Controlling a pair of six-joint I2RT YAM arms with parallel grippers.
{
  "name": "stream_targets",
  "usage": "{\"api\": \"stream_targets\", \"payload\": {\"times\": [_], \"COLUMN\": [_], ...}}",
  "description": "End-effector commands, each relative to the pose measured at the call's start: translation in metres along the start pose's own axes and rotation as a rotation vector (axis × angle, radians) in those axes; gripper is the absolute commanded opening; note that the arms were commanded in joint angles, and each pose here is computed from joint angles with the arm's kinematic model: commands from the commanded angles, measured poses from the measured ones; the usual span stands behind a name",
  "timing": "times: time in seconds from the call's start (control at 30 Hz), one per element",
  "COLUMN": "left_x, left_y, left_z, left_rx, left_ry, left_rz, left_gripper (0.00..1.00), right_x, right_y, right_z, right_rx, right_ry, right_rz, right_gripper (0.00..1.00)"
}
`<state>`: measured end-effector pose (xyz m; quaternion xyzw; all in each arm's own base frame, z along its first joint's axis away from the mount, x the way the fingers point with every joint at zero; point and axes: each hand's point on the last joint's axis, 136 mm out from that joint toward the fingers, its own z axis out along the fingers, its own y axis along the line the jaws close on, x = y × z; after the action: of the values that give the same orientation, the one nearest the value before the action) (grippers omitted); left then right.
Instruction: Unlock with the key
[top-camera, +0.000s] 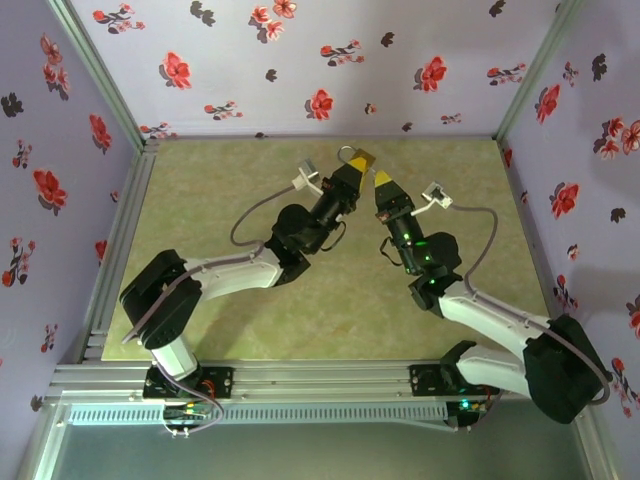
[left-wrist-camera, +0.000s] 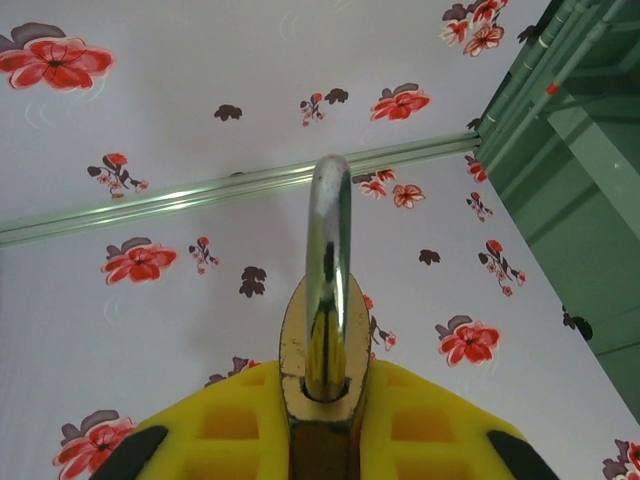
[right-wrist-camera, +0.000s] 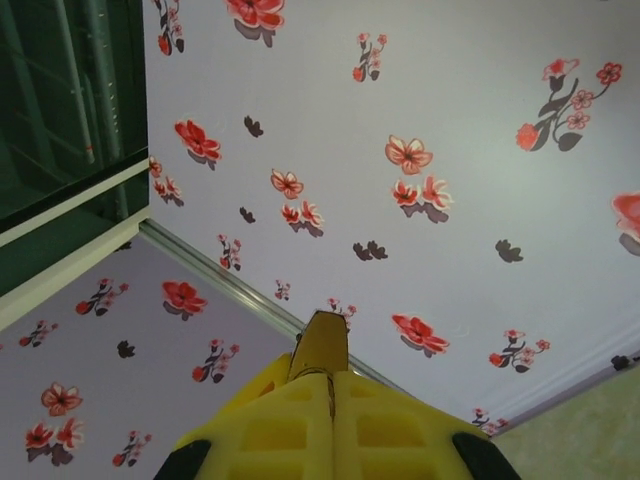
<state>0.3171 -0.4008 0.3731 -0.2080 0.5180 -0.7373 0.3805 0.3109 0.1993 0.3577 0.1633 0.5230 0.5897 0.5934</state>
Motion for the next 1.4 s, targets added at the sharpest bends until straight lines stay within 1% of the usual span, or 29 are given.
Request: {"api": "stream_targets", "payload": {"times": [0.0,0.13,0.2,0.3,0.37,0.43,0.5,0.57,0.63,0.73,0.8,0.83,0.97,1.13,1.27,1.37], "left_x": [0.099,0.096,0.093,0.091,0.091,0.096,0.106,0.107,0.102,0.103,0.099,0.096,0.082,0.077,0.071,0.067], "left_y": [-0.042,-0.028,-0.020,-0.015,-0.020,-0.029,-0.035,-0.042,-0.050,-0.054,-0.048,-0.045,-0.049,-0.051,-0.053,-0.054], "left_z": [-0.031,-0.044,-0.053,-0.060,-0.059,-0.056,-0.055,-0.057,-0.062,-0.071,-0.077,-0.079,-0.078,-0.078,-0.073,-0.068], "left_rx": [0.131,0.073,0.041,0.025,0.049,0.085,0.118,0.170,0.226,0.273,0.269,0.265,0.301,0.338,0.366,0.357], "left_ry": [0.439,0.486,0.501,0.505,0.499,0.516,0.547,0.553,0.554,0.603,0.621,0.625,0.621,0.640,0.631,0.627], "left_rz": [0.006,0.060,0.089,0.100,0.091,0.092,0.114,0.148,0.216,0.384,0.501,0.525,0.541,0.615,0.662,0.653], "left_gripper": [0.00,0.00,0.00,0.00,0.00,0.00,0.00,0.00,0.00,0.00,0.00,0.00,0.00,0.00,0.00,0.00], "right_x": [0.053,0.050,0.047,0.049,0.051,0.052,0.050,0.047,0.044,0.039,0.036,0.036,0.039,0.039,0.038,0.042], "right_y": [-0.016,-0.019,-0.017,-0.016,-0.018,-0.022,-0.021,-0.017,-0.015,-0.009,-0.004,0.000,0.004,0.016,0.028,0.020], "right_z": [0.001,-0.003,-0.005,-0.008,-0.010,-0.011,-0.010,-0.007,-0.004,-0.002,-0.002,-0.002,-0.003,-0.006,-0.007,-0.013], "right_rx": [0.005,0.030,0.018,0.012,0.009,0.012,-0.013,-0.043,-0.058,-0.081,-0.099,-0.107,-0.103,-0.134,-0.148,-0.074], "right_ry": [0.261,0.285,0.287,0.297,0.289,0.273,0.250,0.230,0.210,0.197,0.195,0.202,0.235,0.254,0.271,0.283], "right_rz": [0.043,0.059,0.086,0.121,0.138,0.162,0.211,0.272,0.342,0.451,0.520,0.543,0.638,0.761,0.777,0.729], "right_gripper": [0.00,0.00,0.00,0.00,0.00,0.00,0.00,0.00,0.00,0.00,0.00,0.00,0.00,0.00,0.00,0.00]}}
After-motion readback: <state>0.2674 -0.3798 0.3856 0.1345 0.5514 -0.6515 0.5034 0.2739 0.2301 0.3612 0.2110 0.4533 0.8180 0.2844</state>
